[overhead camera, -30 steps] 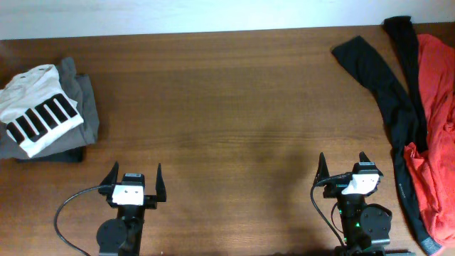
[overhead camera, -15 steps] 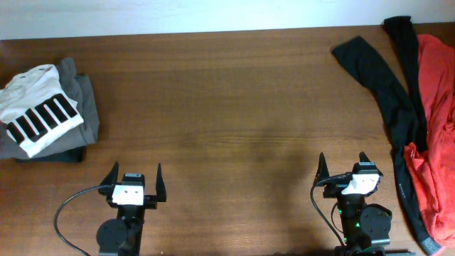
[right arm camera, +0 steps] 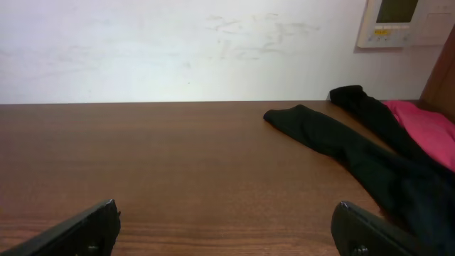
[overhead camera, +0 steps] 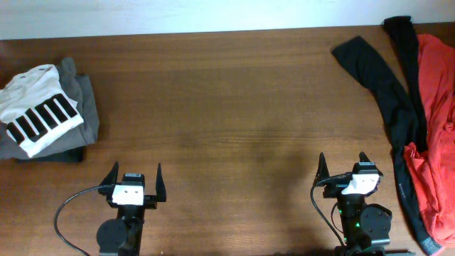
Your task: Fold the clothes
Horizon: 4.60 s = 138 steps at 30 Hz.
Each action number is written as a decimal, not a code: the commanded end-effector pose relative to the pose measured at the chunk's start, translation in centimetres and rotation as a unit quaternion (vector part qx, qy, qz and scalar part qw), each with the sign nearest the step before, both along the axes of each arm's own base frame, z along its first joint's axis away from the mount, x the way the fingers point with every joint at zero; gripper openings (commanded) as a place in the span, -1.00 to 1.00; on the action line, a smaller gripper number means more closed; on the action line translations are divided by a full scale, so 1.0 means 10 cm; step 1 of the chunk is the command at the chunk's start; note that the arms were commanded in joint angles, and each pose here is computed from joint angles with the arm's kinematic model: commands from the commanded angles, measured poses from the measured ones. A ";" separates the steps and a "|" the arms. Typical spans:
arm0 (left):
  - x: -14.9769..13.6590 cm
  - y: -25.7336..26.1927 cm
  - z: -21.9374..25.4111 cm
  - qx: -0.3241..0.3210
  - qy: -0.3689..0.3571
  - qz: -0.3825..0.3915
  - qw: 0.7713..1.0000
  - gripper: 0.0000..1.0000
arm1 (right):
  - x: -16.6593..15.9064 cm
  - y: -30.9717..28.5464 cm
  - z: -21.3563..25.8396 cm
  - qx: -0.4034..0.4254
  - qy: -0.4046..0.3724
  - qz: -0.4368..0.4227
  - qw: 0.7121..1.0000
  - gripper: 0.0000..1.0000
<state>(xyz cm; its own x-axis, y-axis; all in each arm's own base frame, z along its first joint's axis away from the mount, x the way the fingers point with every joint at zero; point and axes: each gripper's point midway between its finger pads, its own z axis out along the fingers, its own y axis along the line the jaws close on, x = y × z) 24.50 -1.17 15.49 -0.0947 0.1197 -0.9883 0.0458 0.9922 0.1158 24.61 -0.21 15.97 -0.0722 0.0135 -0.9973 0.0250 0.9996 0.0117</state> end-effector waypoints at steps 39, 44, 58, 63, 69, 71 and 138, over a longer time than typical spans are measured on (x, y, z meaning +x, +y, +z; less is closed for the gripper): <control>-0.05 0.03 0.44 0.002 -0.017 0.009 1.000 0.98 | -0.10 -0.09 0.28 0.023 0.011 -0.025 0.999 0.97; 0.01 0.03 0.73 0.005 0.011 0.010 1.000 0.99 | -0.16 -0.20 0.62 0.018 0.031 -0.059 0.998 0.98; 0.51 -0.10 0.85 0.015 0.204 -0.016 0.979 0.98 | 0.19 -0.25 0.74 -0.004 0.264 -0.076 0.961 0.98; 0.57 -0.17 0.77 0.010 0.227 -0.034 0.973 0.98 | 0.31 -0.58 0.63 0.016 0.314 -0.166 0.935 0.97; 0.57 -0.17 0.78 0.010 0.224 -0.034 0.974 0.98 | 0.03 -1.37 0.18 0.088 0.390 -0.324 0.857 0.98; 0.57 -0.17 0.78 0.010 0.224 -0.034 0.974 0.98 | -0.09 -1.60 0.03 0.106 0.413 -0.362 0.829 0.98; 0.57 -0.17 0.78 0.010 0.224 -0.034 0.974 0.96 | -0.24 -2.63 -1.25 0.187 0.485 -0.444 0.730 -0.10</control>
<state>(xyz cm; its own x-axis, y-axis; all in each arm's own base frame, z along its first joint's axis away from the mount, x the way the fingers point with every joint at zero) 30.09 -2.53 22.19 -0.5317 0.1530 -0.8330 0.1471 0.9853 0.0871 22.75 -26.82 4.45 -0.5383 0.7266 -0.4270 0.8369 0.5206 -0.1691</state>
